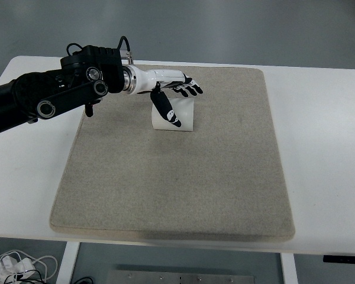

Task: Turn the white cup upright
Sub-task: 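Reach the left hand over the white cup lying on its side, then close the left hand fingers around the white cup's body, then lift the cup with the left hand and rotate it opening-up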

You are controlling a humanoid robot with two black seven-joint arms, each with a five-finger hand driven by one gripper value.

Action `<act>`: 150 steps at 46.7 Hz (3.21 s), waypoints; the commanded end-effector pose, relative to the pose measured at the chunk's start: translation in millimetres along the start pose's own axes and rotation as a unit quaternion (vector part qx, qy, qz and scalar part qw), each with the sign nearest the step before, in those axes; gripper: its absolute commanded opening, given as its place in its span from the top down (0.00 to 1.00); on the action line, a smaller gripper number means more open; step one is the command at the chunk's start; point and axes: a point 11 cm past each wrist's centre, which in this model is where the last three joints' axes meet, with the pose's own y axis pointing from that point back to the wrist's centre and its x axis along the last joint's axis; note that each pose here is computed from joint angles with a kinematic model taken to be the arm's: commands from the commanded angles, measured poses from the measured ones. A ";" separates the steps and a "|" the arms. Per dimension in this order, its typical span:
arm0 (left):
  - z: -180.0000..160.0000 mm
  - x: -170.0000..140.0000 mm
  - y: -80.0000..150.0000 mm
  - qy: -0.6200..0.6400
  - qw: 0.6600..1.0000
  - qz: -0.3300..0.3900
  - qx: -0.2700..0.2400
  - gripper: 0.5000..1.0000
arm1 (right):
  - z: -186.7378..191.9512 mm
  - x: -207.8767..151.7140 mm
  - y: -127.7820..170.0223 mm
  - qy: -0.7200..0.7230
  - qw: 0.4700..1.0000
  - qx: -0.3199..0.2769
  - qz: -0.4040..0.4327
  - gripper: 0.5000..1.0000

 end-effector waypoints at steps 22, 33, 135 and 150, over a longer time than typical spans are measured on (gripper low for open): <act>-13.8 -1.3 -9.8 -0.041 0.998 0.012 0.037 0.16 | 0.2 -0.4 0.0 0.000 1.000 0.000 -0.001 0.10; -11.9 -6.0 -16.4 -0.042 0.998 0.009 0.038 0.16 | 0.2 -0.4 0.0 0.000 1.000 0.000 -0.001 0.10; -55.9 26.2 36.1 0.427 0.851 0.158 -0.263 1.00 | -0.7 -0.4 0.0 0.000 1.000 0.001 -0.001 0.10; -67.8 13.9 44.0 0.430 0.820 0.200 -0.322 1.00 | 0.2 -0.4 0.0 0.000 1.000 0.000 -0.001 0.10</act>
